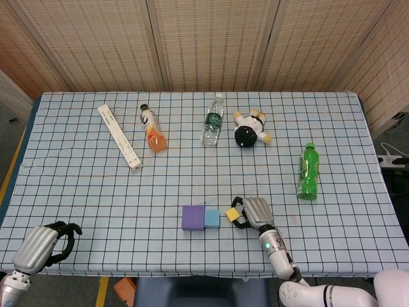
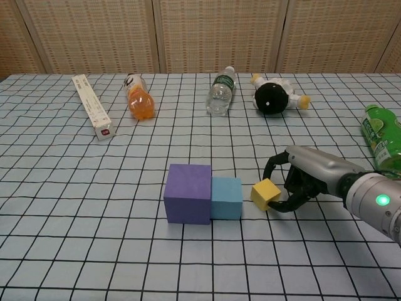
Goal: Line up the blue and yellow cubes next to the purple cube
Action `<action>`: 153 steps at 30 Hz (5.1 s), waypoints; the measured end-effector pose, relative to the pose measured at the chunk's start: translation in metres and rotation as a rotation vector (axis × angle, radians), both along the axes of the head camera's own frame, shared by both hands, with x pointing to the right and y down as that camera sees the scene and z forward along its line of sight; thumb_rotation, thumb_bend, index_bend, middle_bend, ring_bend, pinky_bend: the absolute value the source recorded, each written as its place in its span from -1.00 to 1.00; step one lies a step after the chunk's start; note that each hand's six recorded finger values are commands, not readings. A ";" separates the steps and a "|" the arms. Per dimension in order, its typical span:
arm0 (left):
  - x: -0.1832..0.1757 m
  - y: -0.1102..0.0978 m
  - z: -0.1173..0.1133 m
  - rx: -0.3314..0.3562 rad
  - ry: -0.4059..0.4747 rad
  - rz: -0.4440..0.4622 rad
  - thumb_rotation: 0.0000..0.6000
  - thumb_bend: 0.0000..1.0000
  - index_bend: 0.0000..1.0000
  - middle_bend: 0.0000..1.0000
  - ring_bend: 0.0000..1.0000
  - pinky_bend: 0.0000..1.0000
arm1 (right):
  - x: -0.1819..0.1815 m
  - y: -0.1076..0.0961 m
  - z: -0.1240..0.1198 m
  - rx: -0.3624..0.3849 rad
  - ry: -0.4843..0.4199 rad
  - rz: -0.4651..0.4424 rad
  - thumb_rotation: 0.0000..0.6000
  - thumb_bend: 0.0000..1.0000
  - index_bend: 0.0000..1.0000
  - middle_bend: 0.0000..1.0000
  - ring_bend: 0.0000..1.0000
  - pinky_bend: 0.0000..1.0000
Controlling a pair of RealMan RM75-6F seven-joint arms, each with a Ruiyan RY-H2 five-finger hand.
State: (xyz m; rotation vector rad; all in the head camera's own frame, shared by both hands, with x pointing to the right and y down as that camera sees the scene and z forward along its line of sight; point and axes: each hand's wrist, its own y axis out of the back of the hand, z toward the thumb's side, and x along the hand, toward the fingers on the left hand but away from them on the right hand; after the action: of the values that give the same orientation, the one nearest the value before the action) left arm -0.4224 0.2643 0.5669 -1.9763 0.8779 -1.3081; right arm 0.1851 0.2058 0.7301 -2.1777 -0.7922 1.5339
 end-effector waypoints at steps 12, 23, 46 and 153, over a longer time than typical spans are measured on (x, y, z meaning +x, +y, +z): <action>0.000 0.001 0.003 -0.008 -0.009 0.004 1.00 0.14 -0.07 0.21 -0.09 0.23 | -0.006 0.000 -0.001 0.003 -0.005 0.014 1.00 -0.63 0.16 1.00 0.83 1.00; 0.000 0.000 0.002 -0.003 -0.006 0.005 1.00 0.15 -0.07 0.21 -0.09 0.23 | -0.015 0.001 0.003 0.004 -0.015 0.089 1.00 -0.63 0.17 1.00 0.83 1.00; 0.002 0.001 0.003 -0.008 -0.011 0.014 1.00 0.15 -0.07 0.21 -0.09 0.23 | -0.007 0.006 -0.004 -0.065 -0.042 0.039 1.00 -0.64 -0.44 1.00 0.83 1.00; 0.001 0.001 0.001 -0.003 -0.003 0.004 1.00 0.15 -0.07 0.21 -0.09 0.23 | 0.003 0.002 -0.016 -0.417 -0.136 0.062 1.00 0.55 -0.17 1.00 0.85 1.00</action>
State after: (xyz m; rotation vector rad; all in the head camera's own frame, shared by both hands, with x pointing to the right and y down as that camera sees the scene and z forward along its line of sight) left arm -0.4210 0.2649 0.5683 -1.9768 0.8703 -1.3111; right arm 0.1884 0.2075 0.7140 -2.5990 -0.6280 1.7209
